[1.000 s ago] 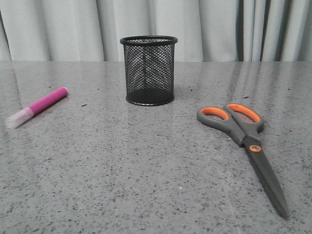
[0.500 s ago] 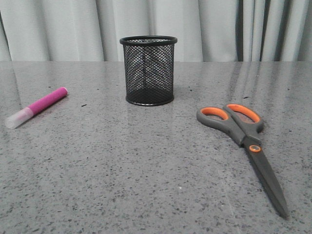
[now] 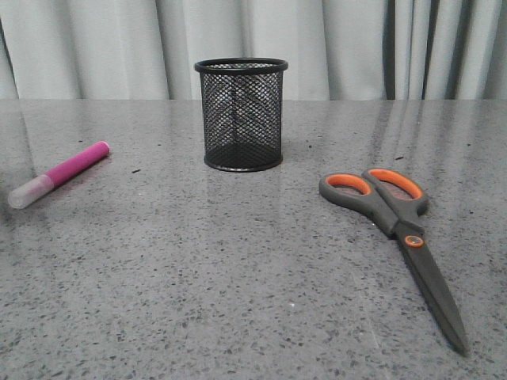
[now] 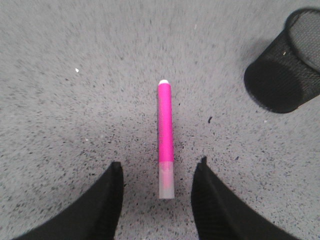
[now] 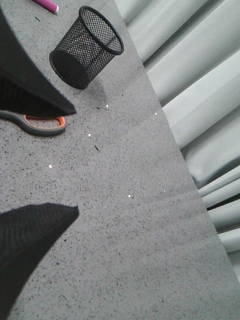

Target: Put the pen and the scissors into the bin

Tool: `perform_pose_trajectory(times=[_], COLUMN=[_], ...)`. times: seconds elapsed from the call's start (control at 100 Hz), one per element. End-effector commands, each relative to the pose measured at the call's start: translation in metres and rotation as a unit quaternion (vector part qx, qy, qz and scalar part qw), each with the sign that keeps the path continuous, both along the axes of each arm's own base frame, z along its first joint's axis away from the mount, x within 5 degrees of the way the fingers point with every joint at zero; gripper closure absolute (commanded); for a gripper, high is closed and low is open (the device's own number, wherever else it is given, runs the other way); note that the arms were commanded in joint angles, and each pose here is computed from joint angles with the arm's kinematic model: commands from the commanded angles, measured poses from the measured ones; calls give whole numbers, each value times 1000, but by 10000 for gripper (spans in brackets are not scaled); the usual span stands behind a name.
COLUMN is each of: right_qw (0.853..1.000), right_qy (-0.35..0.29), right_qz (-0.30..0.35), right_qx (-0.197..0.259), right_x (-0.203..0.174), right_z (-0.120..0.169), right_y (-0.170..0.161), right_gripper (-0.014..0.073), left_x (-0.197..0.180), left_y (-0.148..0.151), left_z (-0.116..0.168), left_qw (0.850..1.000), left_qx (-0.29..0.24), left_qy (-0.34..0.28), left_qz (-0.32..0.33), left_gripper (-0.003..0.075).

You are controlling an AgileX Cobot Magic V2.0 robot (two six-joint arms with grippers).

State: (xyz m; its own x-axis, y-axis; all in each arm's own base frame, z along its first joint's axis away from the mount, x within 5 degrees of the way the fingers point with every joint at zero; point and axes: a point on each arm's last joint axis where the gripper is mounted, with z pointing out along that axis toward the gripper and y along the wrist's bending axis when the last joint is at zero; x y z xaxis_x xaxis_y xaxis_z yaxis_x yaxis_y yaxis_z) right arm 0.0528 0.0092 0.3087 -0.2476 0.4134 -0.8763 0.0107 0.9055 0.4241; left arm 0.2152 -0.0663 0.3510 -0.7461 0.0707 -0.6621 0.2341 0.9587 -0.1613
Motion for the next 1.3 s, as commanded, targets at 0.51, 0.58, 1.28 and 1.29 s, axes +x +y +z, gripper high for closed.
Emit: perform_pose_trajectory(times=[0.51,0.58,1.28,1.29], right_qw=[1000,1000,1000,1000], right_qy=[20,19,19,19], right_qz=[8,8,8,8], right_qx=[1,1,2,2], right_x=[0,0,0,0], right_z=[5,5,5,5], right_y=[2,1,2,2], right_gripper=[244,244,244,244], left_x=[90,94,119,119], left_y=[-48,-49,-59,-59], left_z=[-48,-51,-99,-100], left_qw=[992,993,987,986], left_qx=[32,31,34,35], left_qy=[113,109,156,158], left_qz=[-40,-39,-32,-32], left_gripper=[425,425,426,426])
